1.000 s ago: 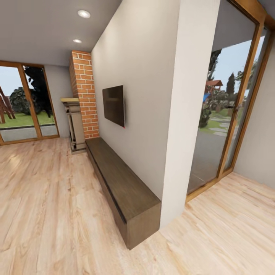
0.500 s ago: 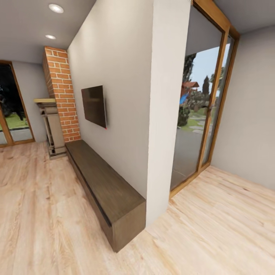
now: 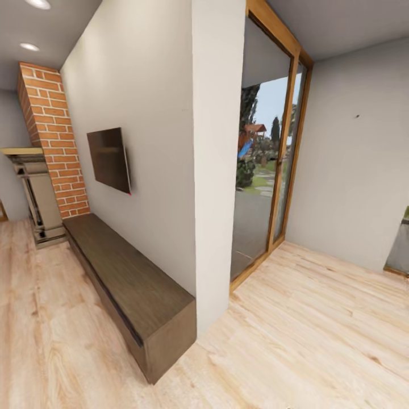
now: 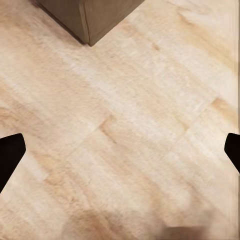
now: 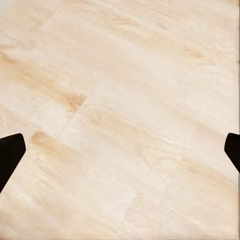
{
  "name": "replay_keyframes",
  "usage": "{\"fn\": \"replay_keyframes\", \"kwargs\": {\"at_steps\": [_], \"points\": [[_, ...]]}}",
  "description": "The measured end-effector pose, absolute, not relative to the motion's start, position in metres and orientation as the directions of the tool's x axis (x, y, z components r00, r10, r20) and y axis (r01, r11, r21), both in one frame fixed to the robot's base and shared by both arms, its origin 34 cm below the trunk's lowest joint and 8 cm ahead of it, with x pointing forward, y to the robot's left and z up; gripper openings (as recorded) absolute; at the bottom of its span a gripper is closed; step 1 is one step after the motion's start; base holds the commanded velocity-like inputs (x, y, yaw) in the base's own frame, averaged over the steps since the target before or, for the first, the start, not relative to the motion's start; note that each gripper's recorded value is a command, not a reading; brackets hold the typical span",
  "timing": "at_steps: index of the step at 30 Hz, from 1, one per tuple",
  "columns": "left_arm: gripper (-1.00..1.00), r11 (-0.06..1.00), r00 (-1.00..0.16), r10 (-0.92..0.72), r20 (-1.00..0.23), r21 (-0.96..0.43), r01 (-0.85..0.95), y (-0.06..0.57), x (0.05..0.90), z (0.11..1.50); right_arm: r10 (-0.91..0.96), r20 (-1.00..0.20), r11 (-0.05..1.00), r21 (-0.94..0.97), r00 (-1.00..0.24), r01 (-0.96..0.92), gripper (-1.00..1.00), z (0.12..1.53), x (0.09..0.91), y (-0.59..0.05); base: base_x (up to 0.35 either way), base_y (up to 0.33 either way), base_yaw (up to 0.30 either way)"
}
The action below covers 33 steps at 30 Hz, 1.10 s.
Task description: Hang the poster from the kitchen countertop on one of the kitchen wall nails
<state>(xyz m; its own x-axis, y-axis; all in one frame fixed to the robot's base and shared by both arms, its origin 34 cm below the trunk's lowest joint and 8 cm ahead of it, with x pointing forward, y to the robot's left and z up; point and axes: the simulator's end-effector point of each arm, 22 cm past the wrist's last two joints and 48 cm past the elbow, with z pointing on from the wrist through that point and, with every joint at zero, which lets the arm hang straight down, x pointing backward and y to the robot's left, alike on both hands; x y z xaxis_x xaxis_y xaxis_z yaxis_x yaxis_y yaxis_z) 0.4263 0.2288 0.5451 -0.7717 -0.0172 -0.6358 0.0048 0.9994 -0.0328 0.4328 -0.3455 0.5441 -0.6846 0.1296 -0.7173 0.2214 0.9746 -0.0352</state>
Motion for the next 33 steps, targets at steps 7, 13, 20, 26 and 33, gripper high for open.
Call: {"fn": "replay_keyframes", "kwargs": {"at_steps": [7,13,20,26,33], "points": [[1.0,0.999,-0.771,-0.017,-0.636,-0.033,0.005,0.2289,0.4264,0.5453,0.12,-0.718,0.977,-0.039,-0.686,0.212,1.0,0.5445,0.4336,-0.3448,0.0,0.0,-0.032],[1.0,0.999,-0.771,-0.017,-0.636,-0.033,0.005,0.2289,0.4264,0.5453,0.122,-0.719,0.976,-0.038,-0.684,0.214,1.0,0.5449,0.4339,-0.3453,0.0,0.0,-0.01],[1.0,0.999,-0.771,-0.017,-0.636,-0.032,0.005,0.2289,0.4263,0.5452,0.129,-0.718,0.975,-0.035,-0.684,0.221,1.0,0.5446,0.4333,-0.3463,0.0,0.0,-0.23],[1.0,0.999,-0.771,-0.017,-0.636,-0.033,0.005,0.2288,0.4265,0.5453,0.13,-0.718,0.974,-0.034,-0.684,0.222,1.0,0.5447,0.4333,-0.3465,0.0,0.0,-0.292],[1.0,0.999,-0.77,-0.017,-0.638,-0.033,0.005,0.2287,0.4271,0.5459,0.131,-0.72,0.974,-0.034,-0.682,0.223,1.0,0.5453,0.4338,-0.3467,0.0,0.0,-0.299]]}}
